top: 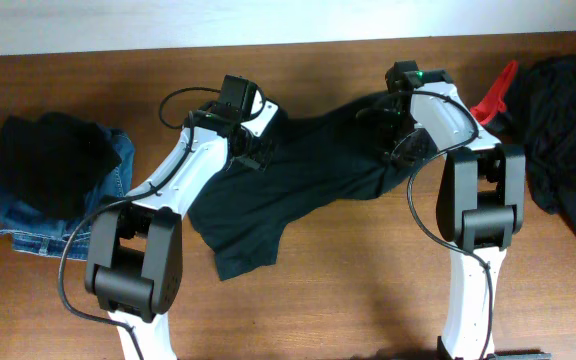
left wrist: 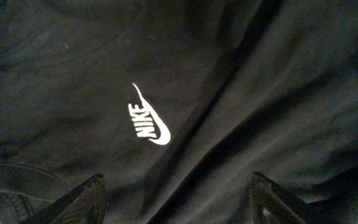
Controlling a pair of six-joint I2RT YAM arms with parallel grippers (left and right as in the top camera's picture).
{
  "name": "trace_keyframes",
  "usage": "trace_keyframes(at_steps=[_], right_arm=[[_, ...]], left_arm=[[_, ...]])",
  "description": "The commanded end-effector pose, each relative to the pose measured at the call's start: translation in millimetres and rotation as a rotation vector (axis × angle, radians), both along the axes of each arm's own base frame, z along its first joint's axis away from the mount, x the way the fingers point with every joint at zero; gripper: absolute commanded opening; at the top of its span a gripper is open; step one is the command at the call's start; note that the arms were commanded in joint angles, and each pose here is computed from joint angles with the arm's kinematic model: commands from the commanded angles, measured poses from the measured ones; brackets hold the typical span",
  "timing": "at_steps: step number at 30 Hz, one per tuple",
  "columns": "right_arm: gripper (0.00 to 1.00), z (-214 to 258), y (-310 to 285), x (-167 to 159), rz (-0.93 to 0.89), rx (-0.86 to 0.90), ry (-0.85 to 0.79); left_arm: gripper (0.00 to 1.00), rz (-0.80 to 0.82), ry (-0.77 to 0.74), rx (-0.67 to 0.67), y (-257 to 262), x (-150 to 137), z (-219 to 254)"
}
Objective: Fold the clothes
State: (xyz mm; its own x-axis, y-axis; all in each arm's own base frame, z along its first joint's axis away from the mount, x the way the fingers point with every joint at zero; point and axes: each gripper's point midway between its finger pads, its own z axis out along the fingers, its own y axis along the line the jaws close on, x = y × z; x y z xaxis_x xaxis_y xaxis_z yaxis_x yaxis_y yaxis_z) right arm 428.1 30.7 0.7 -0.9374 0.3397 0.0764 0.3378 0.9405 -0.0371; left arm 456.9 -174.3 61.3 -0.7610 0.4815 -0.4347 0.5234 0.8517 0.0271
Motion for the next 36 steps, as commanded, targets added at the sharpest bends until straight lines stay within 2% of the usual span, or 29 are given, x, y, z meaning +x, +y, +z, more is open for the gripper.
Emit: trace_keyframes(at_steps=[1, 8, 15, 17, 22, 26, 27, 29, 31, 36], right_arm=[[0.21, -5.6, -11.0, -21.5, -0.001, -0.054, 0.078], [0.2, 29.7, -17.1, -36.8, 0.029, -0.08, 0.095], [0.21, 59.4, -23.7, -38.9, 0.064, -0.111, 0.052], [0.13, 63.1, -23.7, -38.8, 0.065, -0.111, 0.044], [0.04, 66.1, -25.3, -54.0, 0.069, -0.117, 0.106], [0.04, 69.3, -32.2, -63.6, 0.079, -0.156, 0.147], [0.06, 69.2, -31.6, -63.6, 0.078, -0.154, 0.147], [0.3, 67.2, -23.2, -60.0, 0.077, -0.112, 0.131], [0.46, 63.6, -12.8, -53.1, 0.087, -0.066, 0.104], [0.57, 52.8, 21.8, -43.5, 0.12, 0.025, 0.064]], left_arm=[[0.73, 0.01, 0.009, 0.005, 2.4, 0.3, -4.1], [0.73, 0.01, 0.008, 0.005, 2.4, 0.4, -4.1], [0.73, 0.01, 0.006, 0.004, 2.2, 0.9, -3.8], [0.73, 0.01, 0.005, 0.004, 2.2, 1.1, -3.7], [0.73, 0.01, 0.006, 0.004, 2.2, 0.9, -3.8], [0.73, 0.01, 0.006, 0.004, 2.2, 1.0, -3.8], [0.73, 0.01, 0.005, 0.004, 2.2, 1.1, -3.7], [0.73, 0.01, 0.002, 0.002, 1.9, 1.8, -3.4], [0.73, 0.01, -0.001, 0.001, 1.7, 2.5, -3.0], [0.73, 0.01, 0.002, 0.003, 1.9, 1.7, -3.4]])
